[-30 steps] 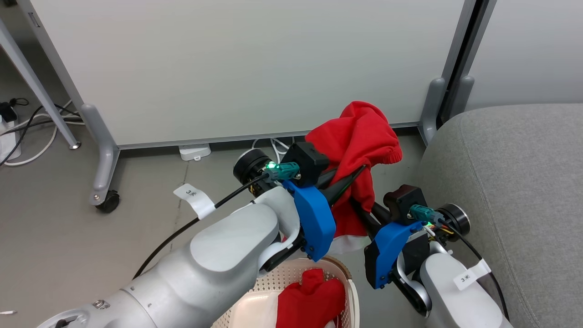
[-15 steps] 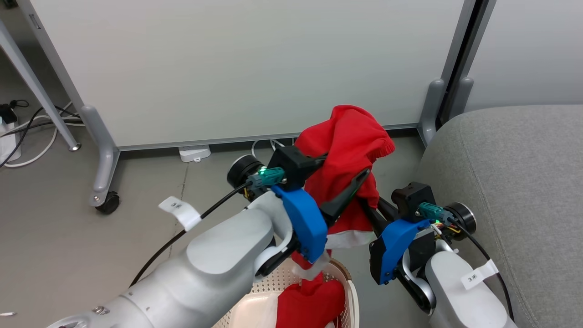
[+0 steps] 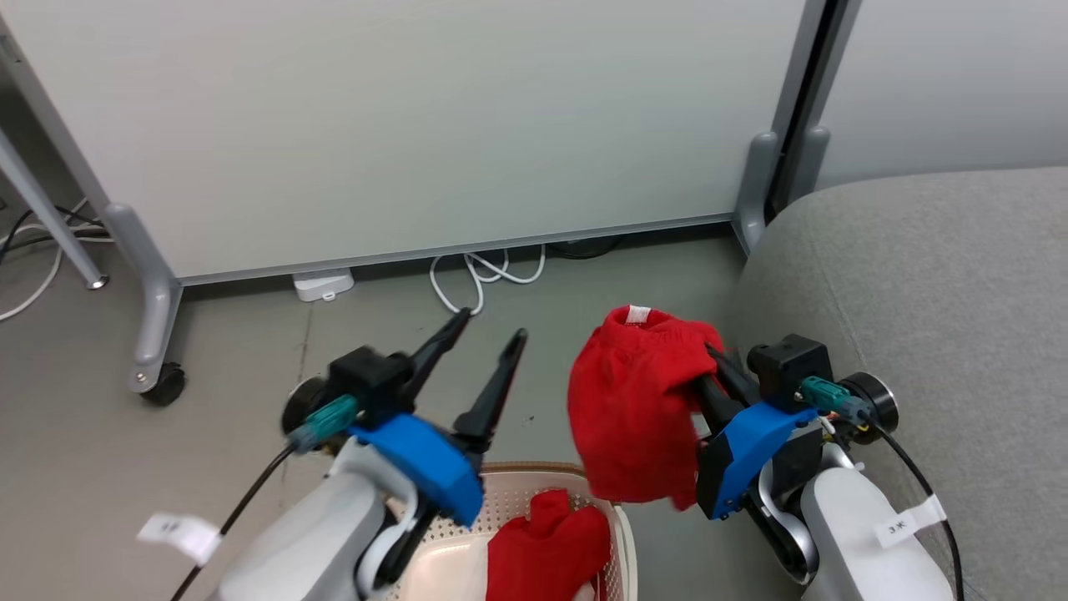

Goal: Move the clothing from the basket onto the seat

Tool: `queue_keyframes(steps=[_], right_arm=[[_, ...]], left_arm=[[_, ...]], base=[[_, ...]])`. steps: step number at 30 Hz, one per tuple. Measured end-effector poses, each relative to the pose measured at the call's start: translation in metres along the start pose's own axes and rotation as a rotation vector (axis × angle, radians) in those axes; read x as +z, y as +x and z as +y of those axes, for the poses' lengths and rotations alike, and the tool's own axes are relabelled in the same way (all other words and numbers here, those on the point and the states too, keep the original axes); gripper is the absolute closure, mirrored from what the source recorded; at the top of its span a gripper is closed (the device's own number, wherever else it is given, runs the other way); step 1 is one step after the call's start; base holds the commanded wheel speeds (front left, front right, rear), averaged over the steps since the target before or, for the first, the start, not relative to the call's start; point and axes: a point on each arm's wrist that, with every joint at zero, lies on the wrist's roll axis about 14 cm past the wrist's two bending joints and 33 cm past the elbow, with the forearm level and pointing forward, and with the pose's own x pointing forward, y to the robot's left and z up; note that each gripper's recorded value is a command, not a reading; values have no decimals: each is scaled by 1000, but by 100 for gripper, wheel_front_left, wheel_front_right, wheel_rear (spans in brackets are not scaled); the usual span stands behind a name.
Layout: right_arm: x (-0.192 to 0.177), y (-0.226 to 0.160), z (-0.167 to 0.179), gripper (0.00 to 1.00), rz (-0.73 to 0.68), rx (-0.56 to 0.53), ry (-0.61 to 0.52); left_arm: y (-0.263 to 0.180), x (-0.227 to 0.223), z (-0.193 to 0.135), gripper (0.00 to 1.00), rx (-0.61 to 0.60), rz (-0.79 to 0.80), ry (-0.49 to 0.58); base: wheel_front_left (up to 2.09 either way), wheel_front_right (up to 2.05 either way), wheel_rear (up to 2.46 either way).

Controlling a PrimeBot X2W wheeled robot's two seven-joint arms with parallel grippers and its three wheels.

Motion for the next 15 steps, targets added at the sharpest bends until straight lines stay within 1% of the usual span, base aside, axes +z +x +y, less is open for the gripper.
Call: queue_keyframes(steps=[4,7,12,15], right_arm=[[1,-11,-15,100,-19,-47,24],[0,-21,-25,100,-28,-83,41],[-2,-41,-46,100,-40,-156,58],[-5,-54,-60,100,-39,-205,70]], left_arm=[[-12,-2,12,0,48,-37,7],[-17,-9,15,0,65,-42,8],[-14,-24,12,0,56,-27,0],[-6,-32,3,0,22,-15,-10]], base=[[0,0,0],[0,0,0],[0,0,0],[0,0,0]])
